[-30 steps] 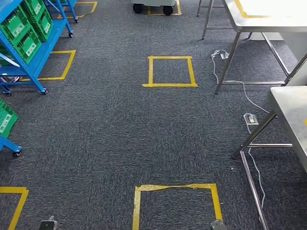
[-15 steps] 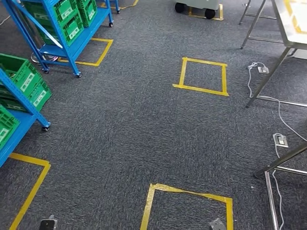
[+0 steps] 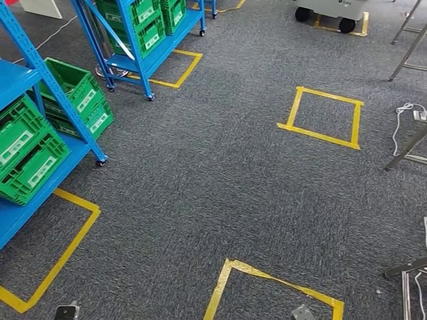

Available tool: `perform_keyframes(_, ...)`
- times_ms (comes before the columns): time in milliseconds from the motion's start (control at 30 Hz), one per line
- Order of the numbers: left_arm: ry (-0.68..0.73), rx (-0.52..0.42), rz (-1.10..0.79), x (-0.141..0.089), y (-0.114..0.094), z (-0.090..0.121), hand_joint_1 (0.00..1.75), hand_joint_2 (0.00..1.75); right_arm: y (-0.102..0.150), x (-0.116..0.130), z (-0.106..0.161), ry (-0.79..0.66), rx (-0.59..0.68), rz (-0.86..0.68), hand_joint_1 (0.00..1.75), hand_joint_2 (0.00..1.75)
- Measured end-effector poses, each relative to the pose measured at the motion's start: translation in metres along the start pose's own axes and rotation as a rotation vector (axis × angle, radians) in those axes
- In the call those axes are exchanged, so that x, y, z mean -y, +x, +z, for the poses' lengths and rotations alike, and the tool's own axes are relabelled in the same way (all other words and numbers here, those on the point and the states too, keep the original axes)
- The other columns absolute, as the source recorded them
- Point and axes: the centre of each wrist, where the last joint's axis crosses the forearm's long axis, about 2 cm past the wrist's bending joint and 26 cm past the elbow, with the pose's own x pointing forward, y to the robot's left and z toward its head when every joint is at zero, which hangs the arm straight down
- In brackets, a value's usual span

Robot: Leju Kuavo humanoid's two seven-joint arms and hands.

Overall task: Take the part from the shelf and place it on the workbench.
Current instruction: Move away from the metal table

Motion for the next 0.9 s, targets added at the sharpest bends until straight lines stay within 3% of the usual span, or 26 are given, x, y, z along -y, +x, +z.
perform_keyframes(267, 0.026, 0.002, -0.001, -0.017, 0.004, 0.007, 0.00, 0.00, 0.021, -0.006, -0.012, 0.005, -0.017, 0.024, 0.00, 0.00)
perform_keyframes(500, 0.023, 0.039, -0.029, -0.020, 0.006, 0.005, 0.00, 0.00, 0.031, -0.006, -0.021, -0.014, 0.063, 0.023, 0.00, 0.00)
perform_keyframes(900, 0.018, 0.046, -0.043, -0.021, 0.007, 0.003, 0.00, 0.00, 0.014, -0.009, -0.018, -0.005, -0.004, 0.030, 0.00, 0.00)
